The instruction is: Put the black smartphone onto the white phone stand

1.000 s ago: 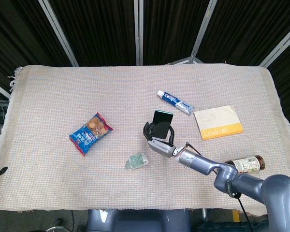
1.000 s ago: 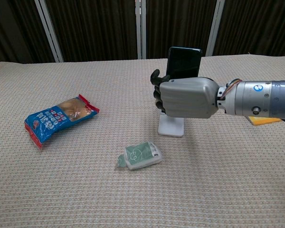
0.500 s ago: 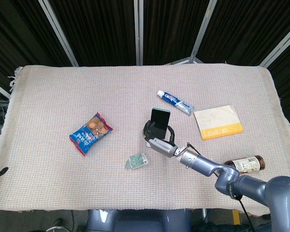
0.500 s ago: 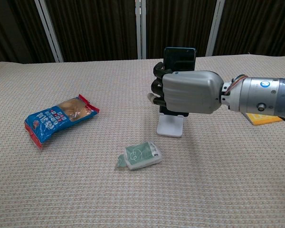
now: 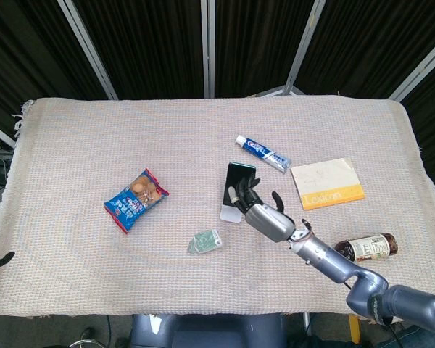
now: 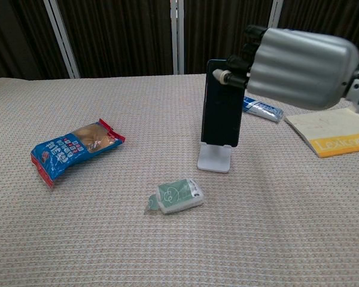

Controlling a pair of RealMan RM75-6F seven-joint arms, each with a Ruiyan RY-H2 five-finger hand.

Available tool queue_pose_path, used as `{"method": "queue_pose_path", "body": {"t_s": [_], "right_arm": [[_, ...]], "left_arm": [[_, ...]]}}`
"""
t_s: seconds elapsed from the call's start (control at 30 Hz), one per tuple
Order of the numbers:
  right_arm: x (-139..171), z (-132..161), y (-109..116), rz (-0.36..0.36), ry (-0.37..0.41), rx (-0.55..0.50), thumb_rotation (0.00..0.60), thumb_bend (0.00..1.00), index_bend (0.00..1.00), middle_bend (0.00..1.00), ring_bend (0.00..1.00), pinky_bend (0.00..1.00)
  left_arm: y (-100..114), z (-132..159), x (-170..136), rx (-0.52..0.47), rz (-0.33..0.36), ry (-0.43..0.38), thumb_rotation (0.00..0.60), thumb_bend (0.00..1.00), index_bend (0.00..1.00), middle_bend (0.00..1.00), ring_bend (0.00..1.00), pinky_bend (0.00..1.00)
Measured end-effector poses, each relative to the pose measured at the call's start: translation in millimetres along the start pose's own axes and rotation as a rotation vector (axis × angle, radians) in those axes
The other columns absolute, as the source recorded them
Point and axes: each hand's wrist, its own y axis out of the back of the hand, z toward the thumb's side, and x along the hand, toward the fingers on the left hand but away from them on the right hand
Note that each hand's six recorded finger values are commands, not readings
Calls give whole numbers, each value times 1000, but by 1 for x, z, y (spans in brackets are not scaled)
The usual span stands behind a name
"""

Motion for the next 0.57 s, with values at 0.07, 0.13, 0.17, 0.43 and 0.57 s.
{"method": "queue_pose_path", "body": {"t_s": [0.07,0.13,0.17,0.43,0.57], "right_arm": [[20,-13,0,52,-77,-124,600,105,160,189,320,142],[38,-22,-1,98,-153,-240,600,43,97,76,156,42],[52,-28,-1,127,-203,-321,600,24,68,43,97,18],[139,-36,-7,338,-463,-825,600,0,0,0,0,0],[181,-35,-12,426,-589,-997,600,0,0,0,0,0]], "left_arm": [[2,2,-2,-6,6,-13,600,0,0,0,0,0],[3,5,-5,-9,14,-29,600,0,0,0,0,0],[4,8,-7,-10,19,-42,600,0,0,0,0,0],[10,17,-21,-25,58,-102,600,0,0,0,0,0],[13,21,-27,-33,73,-128,600,0,0,0,0,0]]}}
